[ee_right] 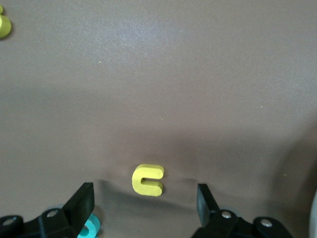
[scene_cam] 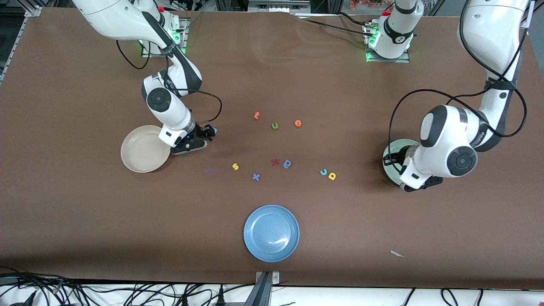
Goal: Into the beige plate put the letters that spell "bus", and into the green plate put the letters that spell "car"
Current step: 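Grasp the teal r with the left gripper while the right gripper lowers, then drop the teal r on the green plate while the right gripper grasps the u, then grasp the yellow a with the left gripper while the right gripper drops the u, then place the yellow a on the green plate while the right gripper reaches the p, then grasp the teal p with the right gripper while the left gripper reaches the c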
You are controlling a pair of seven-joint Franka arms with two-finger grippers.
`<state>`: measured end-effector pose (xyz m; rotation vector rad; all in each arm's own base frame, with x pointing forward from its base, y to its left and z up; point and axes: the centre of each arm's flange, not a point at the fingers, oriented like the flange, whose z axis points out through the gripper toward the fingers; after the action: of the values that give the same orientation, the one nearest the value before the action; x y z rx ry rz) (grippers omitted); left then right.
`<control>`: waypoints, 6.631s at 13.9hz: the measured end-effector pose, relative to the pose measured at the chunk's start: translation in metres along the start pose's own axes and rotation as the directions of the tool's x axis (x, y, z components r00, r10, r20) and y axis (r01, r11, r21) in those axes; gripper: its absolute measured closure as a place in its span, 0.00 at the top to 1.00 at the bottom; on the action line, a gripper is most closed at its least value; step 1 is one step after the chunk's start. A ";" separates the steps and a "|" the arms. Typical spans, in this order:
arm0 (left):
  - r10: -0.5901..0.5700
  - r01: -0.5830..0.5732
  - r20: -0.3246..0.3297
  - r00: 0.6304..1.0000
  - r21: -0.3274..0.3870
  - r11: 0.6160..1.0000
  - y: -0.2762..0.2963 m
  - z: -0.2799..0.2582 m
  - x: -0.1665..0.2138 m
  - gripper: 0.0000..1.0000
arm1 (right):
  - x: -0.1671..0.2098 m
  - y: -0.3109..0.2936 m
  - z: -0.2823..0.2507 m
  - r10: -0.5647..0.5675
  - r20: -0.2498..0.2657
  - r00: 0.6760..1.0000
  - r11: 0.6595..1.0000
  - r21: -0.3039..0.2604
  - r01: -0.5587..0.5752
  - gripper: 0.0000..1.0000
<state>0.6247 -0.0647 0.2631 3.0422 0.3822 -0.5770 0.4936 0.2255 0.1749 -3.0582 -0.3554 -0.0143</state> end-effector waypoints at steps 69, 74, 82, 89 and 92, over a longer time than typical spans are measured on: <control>-0.139 0.139 -0.002 0.990 0.010 0.990 0.053 -0.017 0.010 0.29 | -0.004 0.175 -0.078 -0.152 0.091 0.984 0.988 0.013 0.151 0.78; 0.003 -0.006 0.096 0.995 0.037 0.999 -0.034 0.000 0.024 0.29 | 0.003 0.059 -0.076 -0.044 0.090 0.995 0.999 -0.006 0.045 0.83; 0.053 -0.056 0.095 0.994 0.032 0.998 -0.076 0.056 0.028 0.33 | -0.001 -0.025 -0.060 0.050 0.059 0.997 0.999 0.000 -0.050 0.82; -0.004 0.005 0.024 1.000 -0.026 1.000 -0.050 0.008 0.018 0.86 | -0.004 -0.043 -0.038 0.051 0.045 0.998 0.998 0.024 -0.052 0.68; -0.129 0.128 -0.019 0.991 -0.068 0.990 -0.005 -0.028 0.002 1.00 | -0.005 -0.044 -0.032 0.051 0.043 0.998 0.998 0.030 -0.053 0.68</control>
<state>0.6354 -0.0580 0.2887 2.9793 0.5895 -0.5231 0.4786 0.2650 0.2094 -3.0397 -0.2759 0.0580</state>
